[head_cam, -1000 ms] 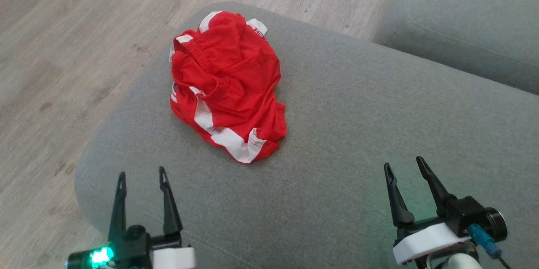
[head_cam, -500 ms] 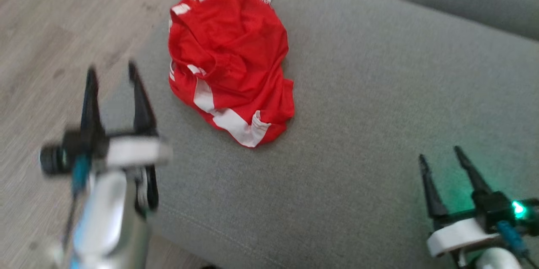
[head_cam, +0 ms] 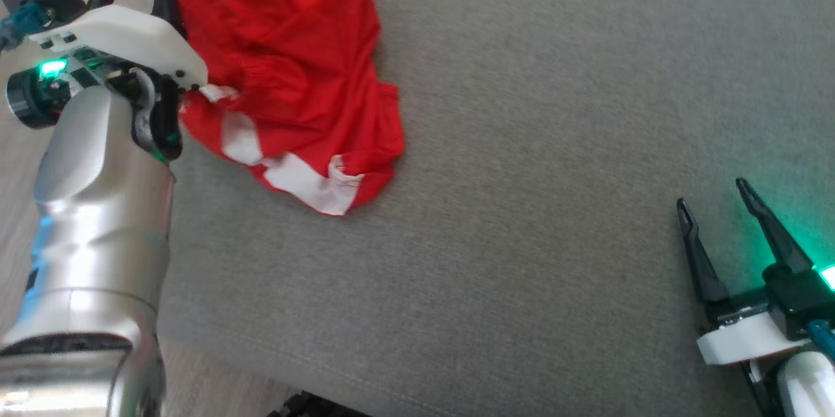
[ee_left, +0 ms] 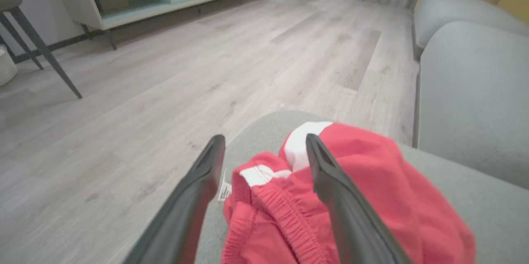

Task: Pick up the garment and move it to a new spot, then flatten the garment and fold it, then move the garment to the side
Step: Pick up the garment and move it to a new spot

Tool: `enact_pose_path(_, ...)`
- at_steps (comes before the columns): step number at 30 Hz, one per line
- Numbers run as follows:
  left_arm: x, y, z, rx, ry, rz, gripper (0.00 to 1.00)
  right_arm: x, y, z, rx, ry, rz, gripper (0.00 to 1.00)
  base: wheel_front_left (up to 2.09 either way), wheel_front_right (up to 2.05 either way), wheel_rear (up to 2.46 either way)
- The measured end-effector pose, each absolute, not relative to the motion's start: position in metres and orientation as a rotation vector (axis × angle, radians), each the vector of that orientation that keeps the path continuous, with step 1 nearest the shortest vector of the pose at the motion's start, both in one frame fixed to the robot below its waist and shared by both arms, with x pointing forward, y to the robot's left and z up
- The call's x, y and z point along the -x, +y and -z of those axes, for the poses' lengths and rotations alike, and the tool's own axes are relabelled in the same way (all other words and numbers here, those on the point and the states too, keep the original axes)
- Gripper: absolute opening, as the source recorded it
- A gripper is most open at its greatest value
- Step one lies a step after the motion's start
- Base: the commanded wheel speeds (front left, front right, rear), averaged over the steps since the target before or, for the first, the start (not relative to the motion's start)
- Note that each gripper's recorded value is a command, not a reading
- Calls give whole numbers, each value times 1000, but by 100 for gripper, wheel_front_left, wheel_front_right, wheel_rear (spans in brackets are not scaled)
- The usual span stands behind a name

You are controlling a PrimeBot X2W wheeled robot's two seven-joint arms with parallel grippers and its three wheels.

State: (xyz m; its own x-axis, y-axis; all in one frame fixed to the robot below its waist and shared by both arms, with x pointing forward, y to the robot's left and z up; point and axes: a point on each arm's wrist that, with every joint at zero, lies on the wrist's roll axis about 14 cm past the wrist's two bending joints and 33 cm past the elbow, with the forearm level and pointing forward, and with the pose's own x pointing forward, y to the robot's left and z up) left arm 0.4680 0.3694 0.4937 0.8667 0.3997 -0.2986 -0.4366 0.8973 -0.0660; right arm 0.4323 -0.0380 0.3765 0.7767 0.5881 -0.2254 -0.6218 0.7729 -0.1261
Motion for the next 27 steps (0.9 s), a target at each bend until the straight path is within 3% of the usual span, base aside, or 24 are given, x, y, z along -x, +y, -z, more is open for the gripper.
enact_pose_path(5,-475,369,-441,171,459,-476,100,-438,-47,-372,171,176,-639,100,0,0,0)
enact_pose_path(13,-482,357,-394,266,545,-478,100,-445,-59,-364,150,181,-608,100,0,0,0)
enact_pose_path(15,-486,356,-395,261,515,-461,0,-446,-59,-363,148,180,-606,100,0,0,0)
enact_pose_path(27,-528,354,-524,53,137,-294,0,-437,-39,-391,72,154,-579,100,0,0,0)
